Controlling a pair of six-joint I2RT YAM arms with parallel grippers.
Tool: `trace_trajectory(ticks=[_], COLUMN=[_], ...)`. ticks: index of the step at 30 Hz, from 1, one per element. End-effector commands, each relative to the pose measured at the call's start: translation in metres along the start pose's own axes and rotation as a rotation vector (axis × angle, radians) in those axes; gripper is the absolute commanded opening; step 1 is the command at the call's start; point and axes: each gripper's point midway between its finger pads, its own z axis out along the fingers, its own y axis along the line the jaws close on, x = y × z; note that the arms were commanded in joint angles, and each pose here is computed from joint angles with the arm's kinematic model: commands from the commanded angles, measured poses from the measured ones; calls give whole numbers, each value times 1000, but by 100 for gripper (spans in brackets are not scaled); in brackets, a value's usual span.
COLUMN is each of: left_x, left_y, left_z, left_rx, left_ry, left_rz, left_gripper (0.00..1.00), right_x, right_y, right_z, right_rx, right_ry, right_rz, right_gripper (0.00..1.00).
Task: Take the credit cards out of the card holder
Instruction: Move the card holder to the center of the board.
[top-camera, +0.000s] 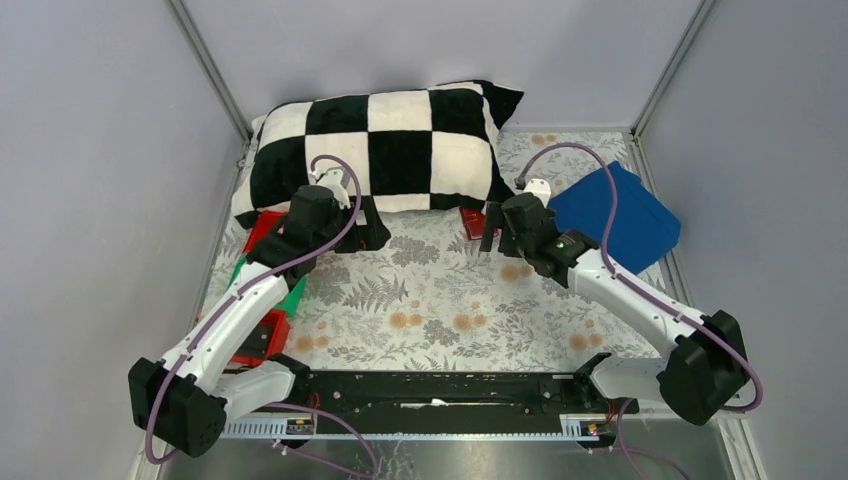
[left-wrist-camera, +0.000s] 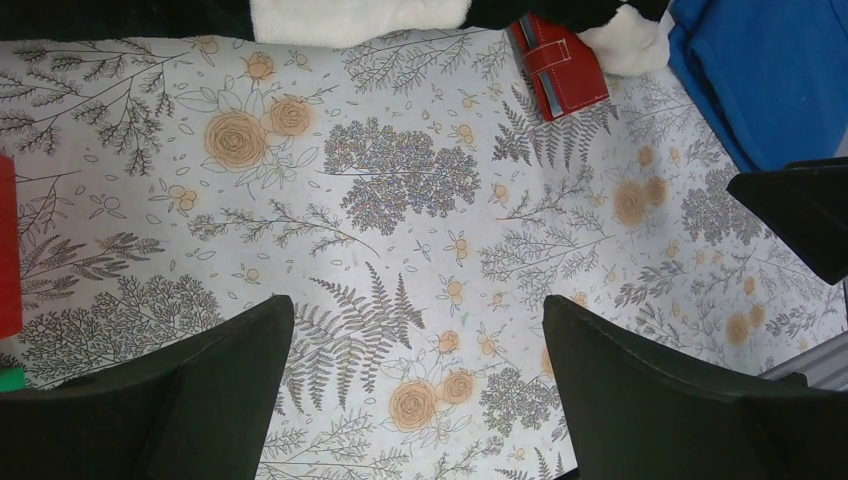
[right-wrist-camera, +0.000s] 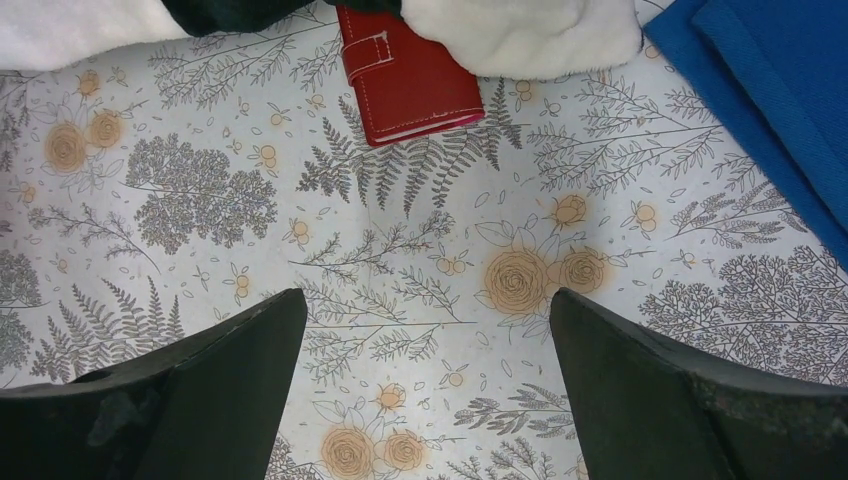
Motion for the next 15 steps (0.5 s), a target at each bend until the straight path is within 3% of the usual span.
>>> trace_trajectory(ticks=[1,15], left_x=[-21,-15], left_y=[-16,-15], left_z=[-11,-9], left_rx=[64,73], left_ry=[-80,-72], left_rz=[31,26], left_gripper=[99,99], right_x=[-13,-2], right_y=[3,12], right_z=[-8,-11], right_rx=[-34,-127], right_ry=[-74,-50], right_rz=[16,-46], right_gripper=[100,100])
